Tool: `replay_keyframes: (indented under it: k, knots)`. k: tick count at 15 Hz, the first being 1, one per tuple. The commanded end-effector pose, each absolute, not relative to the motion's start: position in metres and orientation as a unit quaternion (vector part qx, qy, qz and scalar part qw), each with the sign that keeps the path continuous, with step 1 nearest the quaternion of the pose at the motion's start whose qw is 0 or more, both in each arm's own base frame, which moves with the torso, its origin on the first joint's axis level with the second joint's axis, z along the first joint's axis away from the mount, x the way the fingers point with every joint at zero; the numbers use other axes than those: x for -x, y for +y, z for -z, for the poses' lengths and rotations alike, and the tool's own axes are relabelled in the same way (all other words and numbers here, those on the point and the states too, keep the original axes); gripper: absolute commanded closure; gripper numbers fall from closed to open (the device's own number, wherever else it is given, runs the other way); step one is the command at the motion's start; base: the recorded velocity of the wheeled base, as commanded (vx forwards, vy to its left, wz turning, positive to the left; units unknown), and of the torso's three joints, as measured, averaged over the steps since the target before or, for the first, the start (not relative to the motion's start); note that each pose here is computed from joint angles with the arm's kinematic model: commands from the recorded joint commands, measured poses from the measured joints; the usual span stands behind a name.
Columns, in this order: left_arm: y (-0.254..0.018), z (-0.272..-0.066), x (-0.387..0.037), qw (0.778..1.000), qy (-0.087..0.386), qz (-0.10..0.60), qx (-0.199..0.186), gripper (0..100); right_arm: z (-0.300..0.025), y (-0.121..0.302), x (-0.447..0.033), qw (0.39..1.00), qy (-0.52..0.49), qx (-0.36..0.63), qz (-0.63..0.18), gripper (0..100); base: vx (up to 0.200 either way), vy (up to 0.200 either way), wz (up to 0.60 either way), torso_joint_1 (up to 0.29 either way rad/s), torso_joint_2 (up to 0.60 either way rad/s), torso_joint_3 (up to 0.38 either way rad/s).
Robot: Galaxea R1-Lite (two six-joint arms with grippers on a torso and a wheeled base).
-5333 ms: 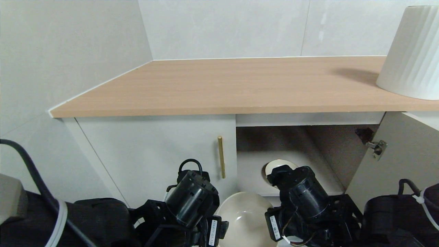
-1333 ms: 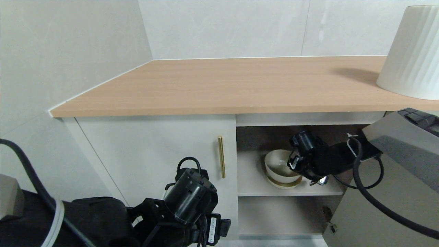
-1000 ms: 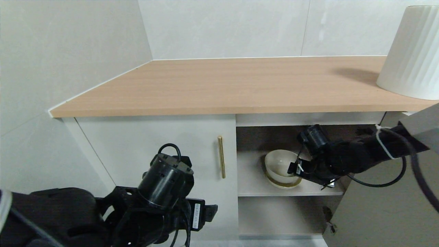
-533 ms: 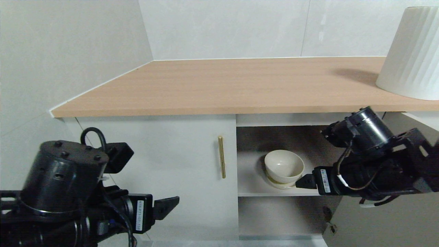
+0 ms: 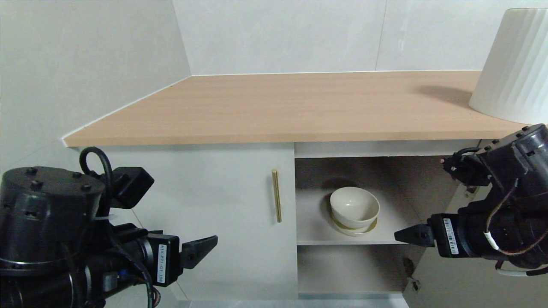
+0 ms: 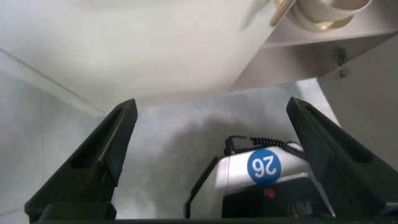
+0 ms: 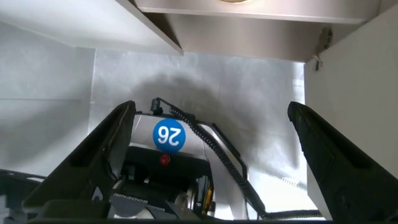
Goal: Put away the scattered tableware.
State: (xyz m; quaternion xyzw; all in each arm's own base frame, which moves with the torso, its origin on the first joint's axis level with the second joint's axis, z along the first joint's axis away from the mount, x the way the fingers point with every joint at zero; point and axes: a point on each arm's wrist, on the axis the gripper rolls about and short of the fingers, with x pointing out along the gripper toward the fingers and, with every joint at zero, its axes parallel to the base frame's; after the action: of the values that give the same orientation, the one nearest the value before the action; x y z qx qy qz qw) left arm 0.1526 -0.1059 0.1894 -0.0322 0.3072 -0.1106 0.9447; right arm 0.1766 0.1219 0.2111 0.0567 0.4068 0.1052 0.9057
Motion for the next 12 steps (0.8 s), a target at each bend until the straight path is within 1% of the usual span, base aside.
replay_keyframes:
  k: [1,2,12]
  knots:
    - [-0.1078,-0.1869,-0.1539,0.943,0.312,0.111,0.029,0,-0.2142,0.1195,-0.1731,0.908,0.400,-0.059,-0.107,0,0.000,0.000,0.00,0.000,0.00,0.000]
    - [-0.1091,-0.1852,-0.1551,0.942,0.316,0.110,0.027,0,-0.2155,0.1183,-0.1715,0.910,0.397,-0.044,-0.114,0,0.000,0.000,0.00,0.000,0.00,0.000]
    - [-0.1111,-0.1815,-0.1573,0.940,0.323,0.108,0.022,0,-0.2122,0.1172,-0.1709,0.910,0.399,-0.026,-0.112,0,-0.200,0.000,0.00,0.001,0.00,0.000]
